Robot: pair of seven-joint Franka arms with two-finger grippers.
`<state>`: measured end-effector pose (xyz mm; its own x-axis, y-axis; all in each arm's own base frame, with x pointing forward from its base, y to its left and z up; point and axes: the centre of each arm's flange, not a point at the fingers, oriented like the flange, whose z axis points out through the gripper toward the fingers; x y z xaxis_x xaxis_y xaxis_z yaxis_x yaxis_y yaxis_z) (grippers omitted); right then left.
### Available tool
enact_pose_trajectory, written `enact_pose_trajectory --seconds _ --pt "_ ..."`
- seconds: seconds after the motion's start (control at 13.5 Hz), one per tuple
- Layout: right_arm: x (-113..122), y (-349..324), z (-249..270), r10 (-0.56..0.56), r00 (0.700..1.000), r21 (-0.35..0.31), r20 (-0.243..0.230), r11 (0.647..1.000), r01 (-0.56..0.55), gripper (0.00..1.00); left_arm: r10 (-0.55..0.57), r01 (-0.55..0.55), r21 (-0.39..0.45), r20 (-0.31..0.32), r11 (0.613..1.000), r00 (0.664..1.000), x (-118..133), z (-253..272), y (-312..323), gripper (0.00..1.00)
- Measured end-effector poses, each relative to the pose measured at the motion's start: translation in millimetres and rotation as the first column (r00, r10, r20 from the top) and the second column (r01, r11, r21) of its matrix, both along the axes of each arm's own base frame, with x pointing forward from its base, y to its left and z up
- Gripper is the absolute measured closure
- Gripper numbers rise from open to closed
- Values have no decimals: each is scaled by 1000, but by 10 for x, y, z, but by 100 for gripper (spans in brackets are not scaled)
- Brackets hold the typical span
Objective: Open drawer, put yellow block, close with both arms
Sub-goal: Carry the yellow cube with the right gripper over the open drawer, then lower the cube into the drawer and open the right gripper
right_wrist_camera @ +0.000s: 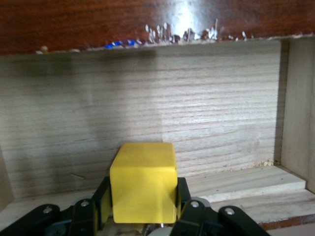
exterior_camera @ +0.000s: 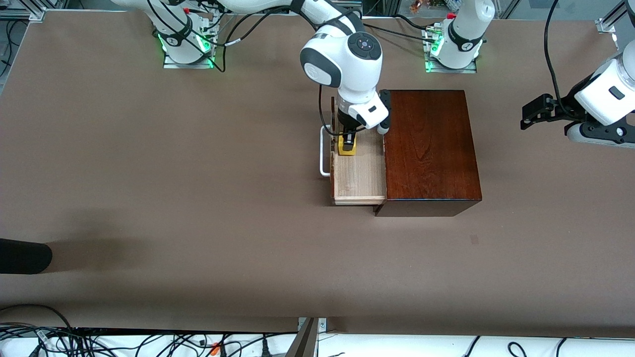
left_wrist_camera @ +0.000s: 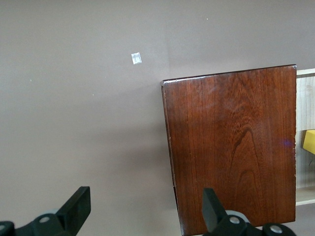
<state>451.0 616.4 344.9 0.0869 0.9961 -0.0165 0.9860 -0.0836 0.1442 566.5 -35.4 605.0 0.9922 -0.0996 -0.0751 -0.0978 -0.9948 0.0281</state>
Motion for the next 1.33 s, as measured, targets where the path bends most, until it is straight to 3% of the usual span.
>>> enact_pose_trajectory --seconds 1.11,1.33 --pt "200 -92 -121 26 999 34 -38 999 -24 44 0 0 0 0 1000 1000 0 -1 0 0" --pt "305 -193 -117 -10 997 42 -73 999 13 19 0 0 0 0 1000 1000 0 -1 0 0"
